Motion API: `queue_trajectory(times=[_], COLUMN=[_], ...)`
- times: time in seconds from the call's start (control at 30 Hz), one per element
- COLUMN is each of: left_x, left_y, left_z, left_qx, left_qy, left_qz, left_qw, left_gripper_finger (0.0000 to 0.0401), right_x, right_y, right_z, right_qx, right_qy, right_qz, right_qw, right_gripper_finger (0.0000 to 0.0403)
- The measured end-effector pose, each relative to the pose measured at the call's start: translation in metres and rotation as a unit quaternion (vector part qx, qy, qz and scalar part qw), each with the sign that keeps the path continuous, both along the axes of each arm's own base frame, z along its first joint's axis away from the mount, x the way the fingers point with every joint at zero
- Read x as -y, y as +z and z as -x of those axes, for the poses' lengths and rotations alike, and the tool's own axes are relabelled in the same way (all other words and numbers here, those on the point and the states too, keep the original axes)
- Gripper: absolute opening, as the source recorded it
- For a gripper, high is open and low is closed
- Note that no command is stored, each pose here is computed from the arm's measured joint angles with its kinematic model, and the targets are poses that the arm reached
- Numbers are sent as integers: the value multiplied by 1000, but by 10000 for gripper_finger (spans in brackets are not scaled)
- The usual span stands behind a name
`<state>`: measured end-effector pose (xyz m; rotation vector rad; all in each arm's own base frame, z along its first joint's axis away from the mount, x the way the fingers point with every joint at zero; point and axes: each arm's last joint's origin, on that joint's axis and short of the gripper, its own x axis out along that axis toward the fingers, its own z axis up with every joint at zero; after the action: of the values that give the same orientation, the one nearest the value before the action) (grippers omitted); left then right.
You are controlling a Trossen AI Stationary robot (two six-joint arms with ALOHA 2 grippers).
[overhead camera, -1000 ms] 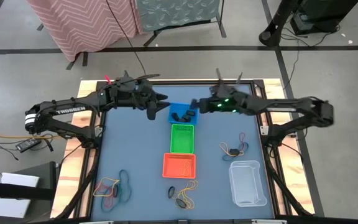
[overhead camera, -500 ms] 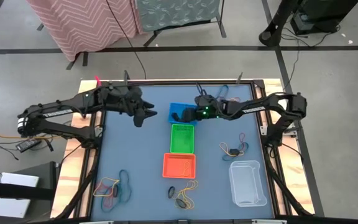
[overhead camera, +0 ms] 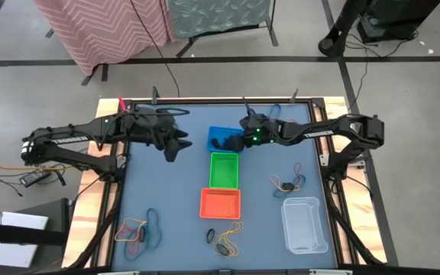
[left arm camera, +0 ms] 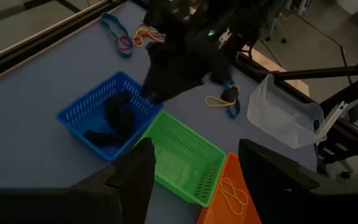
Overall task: Sort rubber bands into baskets
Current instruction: Put the black rubber band into the blue bin
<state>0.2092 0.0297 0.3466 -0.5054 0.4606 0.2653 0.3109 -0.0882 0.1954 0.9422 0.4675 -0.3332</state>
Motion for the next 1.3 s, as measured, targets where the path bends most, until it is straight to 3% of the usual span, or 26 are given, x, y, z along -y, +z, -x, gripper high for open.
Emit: queue_trajectory(times=[0.1, 0.17, 0.3, 0.43, 0.53, 0.7, 0.97, 1.2, 1.3], left_x=[2, 2, 1, 0, -1, -3, -2, -2, -2], left_y=[0, -2, -5, -8, -11, -15, -17, -16, -16], left_z=[-1, -4, -9, -19, -27, -39, -44, -44, -44], left_qx=[0, -4, -7, -4, -2, 8, 12, 19, 19], left_qy=[-5, -7, -8, -15, -19, -22, -40, -42, -43], left_qz=[-2, -1, -2, -15, -24, -27, -18, -17, -17], left_qw=[1000, 1000, 1000, 1000, 1000, 999, 999, 999, 999], left_gripper_finger=[232, 232, 232, 232, 232, 232, 232, 232, 232], right_x=[-8, -21, -64, -106, -125, -127, -113, -114, -114], right_y=[20, 29, 38, 39, 39, 31, -15, -23, -27], right_z=[10, 23, 63, 111, 129, 127, 116, 107, 107], right_qx=[22, -5, -138, -305, -360, -388, -475, -454, -472], right_qy=[78, 117, 180, 206, 210, 173, 159, 183, 178], right_qz=[-17, -37, -48, -28, -7, 28, -17, -58, -62], right_qw=[997, 992, 973, 929, 909, 905, 866, 870, 861], right_gripper_finger=[255, 259, 253, 245, 243, 243, 242, 241, 237])
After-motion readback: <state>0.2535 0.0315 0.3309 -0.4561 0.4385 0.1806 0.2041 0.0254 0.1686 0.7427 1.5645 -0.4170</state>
